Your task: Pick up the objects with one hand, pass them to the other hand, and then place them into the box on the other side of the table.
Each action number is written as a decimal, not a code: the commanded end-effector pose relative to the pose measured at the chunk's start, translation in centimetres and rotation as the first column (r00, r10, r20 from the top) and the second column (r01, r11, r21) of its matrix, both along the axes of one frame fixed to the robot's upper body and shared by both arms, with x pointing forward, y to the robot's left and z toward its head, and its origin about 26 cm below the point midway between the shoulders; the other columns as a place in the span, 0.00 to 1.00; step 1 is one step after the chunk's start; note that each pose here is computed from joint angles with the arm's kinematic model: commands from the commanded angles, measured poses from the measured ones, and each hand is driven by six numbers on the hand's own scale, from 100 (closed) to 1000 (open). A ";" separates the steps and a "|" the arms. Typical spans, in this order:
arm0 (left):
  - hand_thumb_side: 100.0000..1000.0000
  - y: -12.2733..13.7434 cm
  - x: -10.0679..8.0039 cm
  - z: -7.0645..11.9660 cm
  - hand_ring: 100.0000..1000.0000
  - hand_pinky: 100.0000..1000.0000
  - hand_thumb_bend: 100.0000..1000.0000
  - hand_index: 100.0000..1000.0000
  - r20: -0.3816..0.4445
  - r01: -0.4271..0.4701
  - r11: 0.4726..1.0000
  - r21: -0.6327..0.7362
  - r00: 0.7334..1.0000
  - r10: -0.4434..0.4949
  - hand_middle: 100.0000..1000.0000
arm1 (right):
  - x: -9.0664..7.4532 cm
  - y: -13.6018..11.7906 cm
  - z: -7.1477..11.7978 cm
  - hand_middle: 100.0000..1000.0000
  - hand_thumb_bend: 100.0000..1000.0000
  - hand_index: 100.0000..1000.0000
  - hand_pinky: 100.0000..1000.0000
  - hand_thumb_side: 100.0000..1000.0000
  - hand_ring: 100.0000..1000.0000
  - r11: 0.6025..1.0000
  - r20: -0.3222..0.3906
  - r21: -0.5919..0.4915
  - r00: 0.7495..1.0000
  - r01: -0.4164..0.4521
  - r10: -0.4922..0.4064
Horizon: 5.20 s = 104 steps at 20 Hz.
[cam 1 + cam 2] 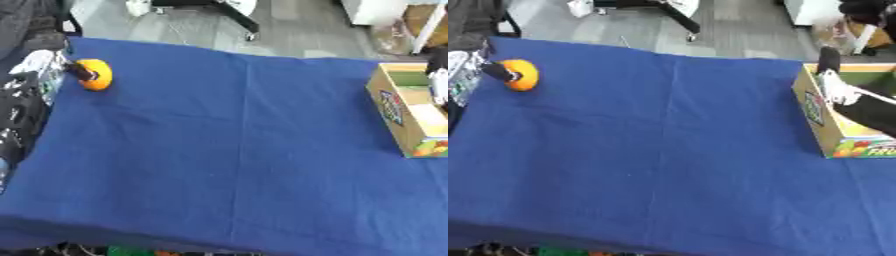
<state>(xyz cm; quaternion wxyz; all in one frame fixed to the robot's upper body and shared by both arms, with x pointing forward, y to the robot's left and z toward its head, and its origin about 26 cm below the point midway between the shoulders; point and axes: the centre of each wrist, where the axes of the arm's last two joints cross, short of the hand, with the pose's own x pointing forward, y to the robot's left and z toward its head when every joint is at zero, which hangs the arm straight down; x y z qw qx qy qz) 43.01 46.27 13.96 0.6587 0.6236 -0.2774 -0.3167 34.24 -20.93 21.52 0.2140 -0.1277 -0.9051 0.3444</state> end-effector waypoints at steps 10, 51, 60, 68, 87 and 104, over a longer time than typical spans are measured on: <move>0.25 0.6 -0.3 -0.9 0.44 0.46 0.20 0.57 0.054 -0.076 0.997 -0.031 0.995 0.078 0.44 | 0.2 0.0 0.4 0.81 0.00 0.95 0.81 0.19 0.82 1.000 0.003 0.008 1.000 -0.009 0.009; 0.08 -18.9 -7.8 13.2 0.22 0.16 0.23 0.29 0.900 0.958 0.214 -0.189 0.257 -0.353 0.17 | 0.0 10.3 3.9 0.80 0.03 0.93 0.79 0.18 0.80 0.922 0.033 -0.208 0.940 -0.325 0.339; 0.06 -22.4 -10.9 14.0 0.22 0.16 0.23 0.29 0.919 0.976 -0.052 -0.213 0.182 -0.349 0.17 | 0.2 13.3 3.4 0.80 0.13 0.94 0.80 0.24 0.80 0.894 0.025 -0.212 0.912 -0.396 0.410; 0.05 -23.6 -11.7 13.4 0.22 0.16 0.24 0.29 0.911 0.951 -0.155 -0.266 0.196 -0.364 0.17 | 0.2 14.4 3.1 0.81 0.16 0.94 0.80 0.26 0.81 0.881 0.019 -0.218 0.900 -0.421 0.435; 0.05 -24.8 -12.6 12.9 0.21 0.15 0.25 0.28 0.886 0.913 -0.247 -0.325 0.203 -0.416 0.16 | 0.6 15.0 2.3 0.80 0.19 0.93 0.78 0.26 0.80 0.889 0.013 -0.226 0.912 -0.398 0.411; 0.05 -21.0 -12.8 12.0 0.21 0.14 0.26 0.28 0.859 0.942 -0.057 -0.330 0.275 -0.431 0.16 | 1.0 14.0 2.3 0.80 0.20 0.92 0.78 0.26 0.79 0.924 0.053 -0.229 0.944 -0.307 0.327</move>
